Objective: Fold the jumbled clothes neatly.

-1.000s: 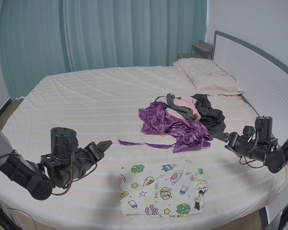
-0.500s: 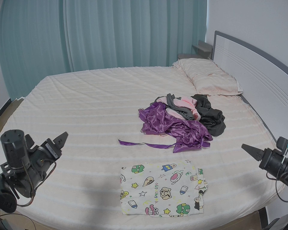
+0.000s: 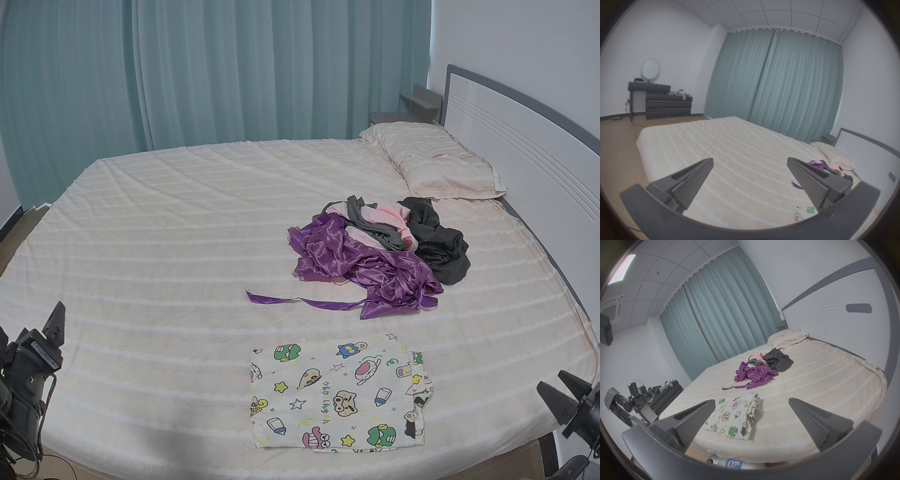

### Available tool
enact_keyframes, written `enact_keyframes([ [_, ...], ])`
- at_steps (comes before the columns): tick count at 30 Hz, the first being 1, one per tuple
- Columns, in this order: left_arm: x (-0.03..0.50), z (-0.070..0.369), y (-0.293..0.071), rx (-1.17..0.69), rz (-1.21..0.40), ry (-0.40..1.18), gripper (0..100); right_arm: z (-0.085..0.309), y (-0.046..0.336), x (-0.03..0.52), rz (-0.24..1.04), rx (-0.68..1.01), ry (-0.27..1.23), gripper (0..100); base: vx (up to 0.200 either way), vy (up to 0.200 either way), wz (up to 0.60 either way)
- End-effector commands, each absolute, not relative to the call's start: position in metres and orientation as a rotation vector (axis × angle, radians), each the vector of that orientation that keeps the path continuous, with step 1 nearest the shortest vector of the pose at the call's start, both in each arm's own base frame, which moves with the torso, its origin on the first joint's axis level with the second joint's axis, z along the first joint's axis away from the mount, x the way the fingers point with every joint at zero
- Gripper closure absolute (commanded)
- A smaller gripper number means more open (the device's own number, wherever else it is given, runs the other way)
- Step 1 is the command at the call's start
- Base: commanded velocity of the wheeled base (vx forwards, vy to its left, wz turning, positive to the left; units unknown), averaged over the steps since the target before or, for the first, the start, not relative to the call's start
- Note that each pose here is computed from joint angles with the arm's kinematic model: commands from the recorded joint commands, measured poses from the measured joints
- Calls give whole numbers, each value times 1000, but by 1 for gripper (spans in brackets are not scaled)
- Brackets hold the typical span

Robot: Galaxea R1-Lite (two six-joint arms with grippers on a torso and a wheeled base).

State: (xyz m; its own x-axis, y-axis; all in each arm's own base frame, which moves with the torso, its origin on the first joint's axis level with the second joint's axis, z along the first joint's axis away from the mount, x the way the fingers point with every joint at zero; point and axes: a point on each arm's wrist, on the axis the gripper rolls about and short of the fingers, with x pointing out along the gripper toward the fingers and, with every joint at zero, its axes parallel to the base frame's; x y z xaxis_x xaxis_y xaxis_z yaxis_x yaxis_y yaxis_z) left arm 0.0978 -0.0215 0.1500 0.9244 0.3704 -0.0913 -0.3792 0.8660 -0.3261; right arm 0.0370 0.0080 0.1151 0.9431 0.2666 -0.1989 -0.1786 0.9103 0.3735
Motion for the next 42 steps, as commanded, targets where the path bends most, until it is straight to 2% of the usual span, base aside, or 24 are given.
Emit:
enact_keyframes([
  [1, 51, 146, 1, -278, 592, -111, 0, 85, 2, -16, 230, 289, 85, 0, 0, 0, 0],
  [5, 40, 137, 8, -252, 677, -102, 0, 85, 3, -18, 168, 274, 51, 0, 0, 0, 0],
  [9, 29, 135, 12, -242, 701, -124, 0, 84, 3, -20, 113, 186, 12, 0, 0, 0, 0],
  [12, 20, 133, 14, -235, 739, -143, 0, 83, 3, -20, 98, 115, 7, 0, 0, 0, 0],
  [18, -3, 125, 19, -191, 815, -197, 0, 83, 3, -20, 81, 110, 3, 0, 0, 0, 0],
  [23, -16, 116, 18, -169, 867, -210, 0, 80, 0, -21, -26, 15, 0, 0, 0, 0, 0],
  [29, -27, 108, 14, -119, 905, -242, 0, 75, 0, -23, -15, -12, 9, 0, 0, 0, 0],
  [39, -25, 108, 12, -108, 831, -239, 0, 75, 0, -23, -3, -12, 8, 0, 0, 0, 0],
  [42, -22, 103, 11, -76, 710, -180, 0, 75, 0, -23, 14, -12, 8, 0, 0, 0, 0],
])
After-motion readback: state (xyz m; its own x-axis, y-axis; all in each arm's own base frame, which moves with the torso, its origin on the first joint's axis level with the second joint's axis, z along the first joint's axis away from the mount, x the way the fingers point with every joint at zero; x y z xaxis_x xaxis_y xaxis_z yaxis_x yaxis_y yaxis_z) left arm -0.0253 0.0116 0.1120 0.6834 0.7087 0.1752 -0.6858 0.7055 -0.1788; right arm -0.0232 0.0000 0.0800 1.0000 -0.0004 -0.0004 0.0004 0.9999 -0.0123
